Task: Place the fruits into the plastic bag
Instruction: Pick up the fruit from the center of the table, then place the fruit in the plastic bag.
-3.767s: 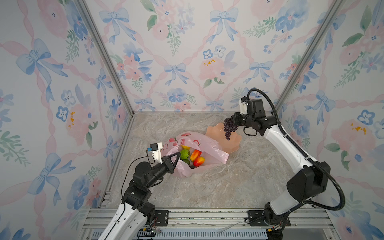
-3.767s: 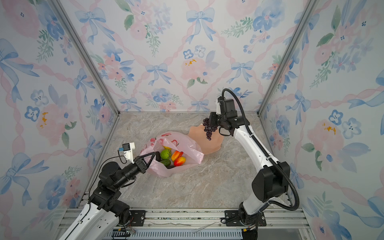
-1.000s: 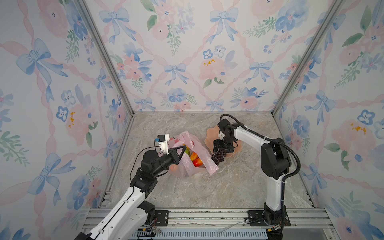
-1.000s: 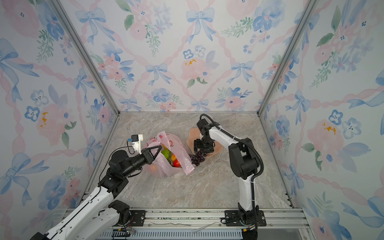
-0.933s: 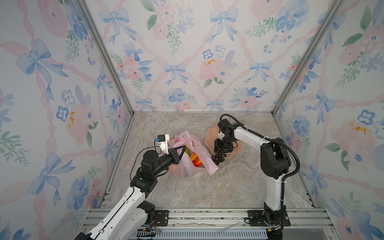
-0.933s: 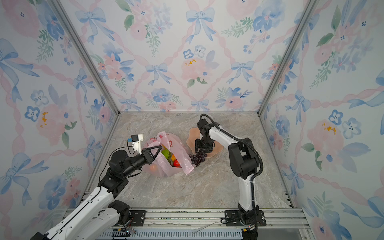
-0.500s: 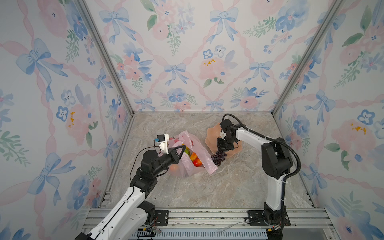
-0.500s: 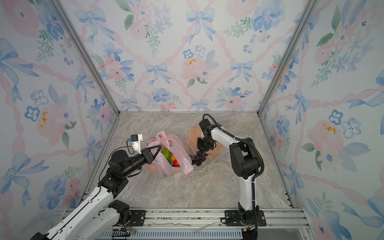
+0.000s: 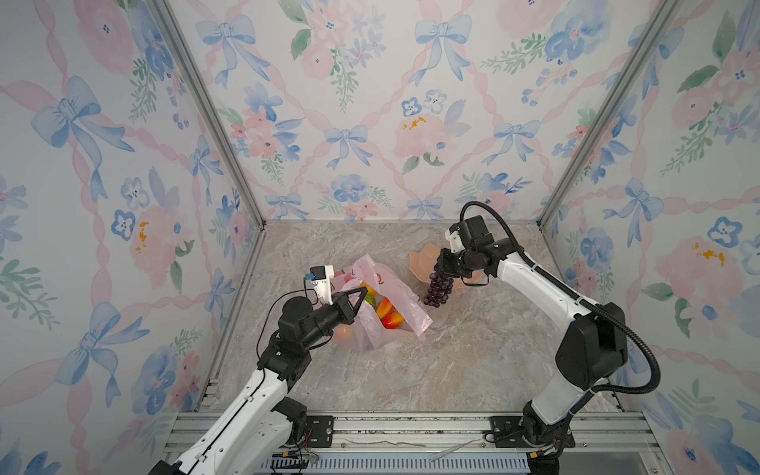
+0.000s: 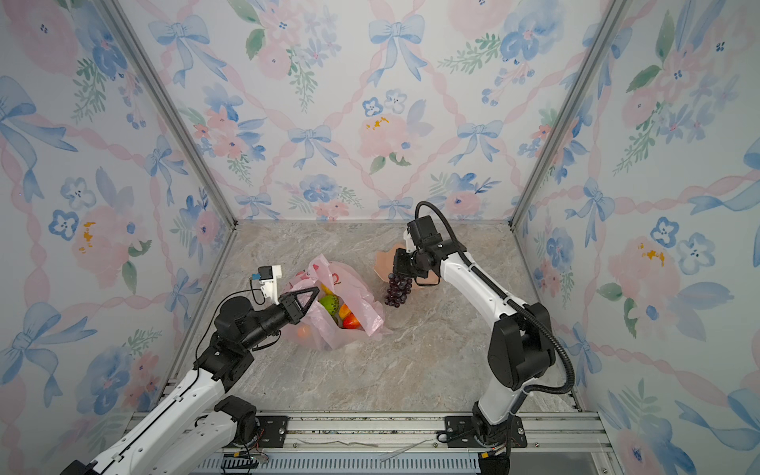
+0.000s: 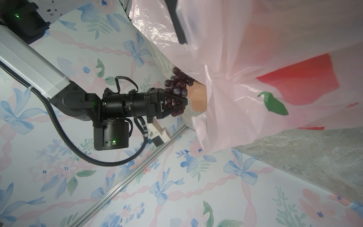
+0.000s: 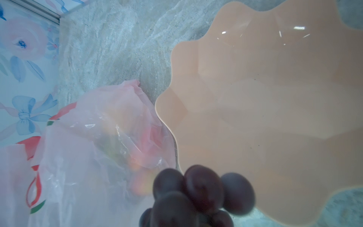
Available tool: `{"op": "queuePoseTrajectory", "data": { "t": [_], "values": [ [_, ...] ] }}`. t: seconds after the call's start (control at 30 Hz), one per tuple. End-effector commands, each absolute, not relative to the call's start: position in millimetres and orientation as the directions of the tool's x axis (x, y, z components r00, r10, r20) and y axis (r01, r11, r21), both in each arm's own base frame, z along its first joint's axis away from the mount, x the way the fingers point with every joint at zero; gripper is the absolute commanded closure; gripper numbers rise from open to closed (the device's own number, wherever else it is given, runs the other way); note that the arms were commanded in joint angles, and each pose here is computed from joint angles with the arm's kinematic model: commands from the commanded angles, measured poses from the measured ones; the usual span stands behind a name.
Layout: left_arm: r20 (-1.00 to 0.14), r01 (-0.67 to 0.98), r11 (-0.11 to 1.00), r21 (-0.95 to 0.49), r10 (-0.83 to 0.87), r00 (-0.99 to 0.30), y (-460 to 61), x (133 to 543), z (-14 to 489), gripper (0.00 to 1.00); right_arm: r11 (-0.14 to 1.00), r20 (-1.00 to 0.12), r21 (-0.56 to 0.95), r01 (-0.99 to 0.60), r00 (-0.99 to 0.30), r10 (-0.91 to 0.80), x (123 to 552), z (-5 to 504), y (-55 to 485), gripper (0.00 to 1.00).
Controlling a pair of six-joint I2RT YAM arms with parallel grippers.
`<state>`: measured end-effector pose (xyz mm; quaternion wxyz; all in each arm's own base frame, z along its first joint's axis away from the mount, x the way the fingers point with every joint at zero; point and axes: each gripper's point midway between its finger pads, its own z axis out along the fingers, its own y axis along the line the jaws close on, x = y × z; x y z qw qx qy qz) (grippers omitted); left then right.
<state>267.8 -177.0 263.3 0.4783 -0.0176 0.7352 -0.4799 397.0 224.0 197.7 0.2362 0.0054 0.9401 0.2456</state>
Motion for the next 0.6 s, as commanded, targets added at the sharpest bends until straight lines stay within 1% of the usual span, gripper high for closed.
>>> {"op": "queuePoseTrajectory", "data": {
  "t": [0.0, 0.07, 0.13, 0.37, 0.57],
  "values": [
    [-0.699, 0.447, 0.540, -0.713, -0.499, -0.512, -173.4, 268.1, 277.6, 1.00, 0.846, -0.495, 0.517, -0.128, -0.851, 0.173, 404.2, 240.3, 222.8, 0.91],
    [-0.699, 0.447, 0.540, -0.713, -0.498, -0.514, -173.9, 268.5, 278.1, 1.00, 0.838, -0.513, 0.527, -0.143, -0.840, 0.179, 406.0, 256.6, 223.7, 0.91],
    [-0.698, 0.448, 0.539, -0.714, -0.495, -0.517, -174.9, 269.2, 278.2, 1.00, 0.819, -0.546, 0.547, -0.175, -0.816, 0.190, 401.0, 285.7, 224.2, 0.91],
    [-0.697, 0.445, 0.540, -0.715, -0.491, -0.523, -176.2, 271.3, 277.4, 1.00, 0.747, -0.619, 0.599, -0.290, -0.760, 0.201, 381.3, 357.4, 240.6, 0.90],
    [-0.695, 0.442, 0.540, -0.716, -0.493, -0.524, -176.1, 272.4, 277.9, 1.00, 0.649, -0.667, 0.624, -0.436, -0.730, 0.151, 353.1, 408.1, 281.2, 0.89]
  ]
}}
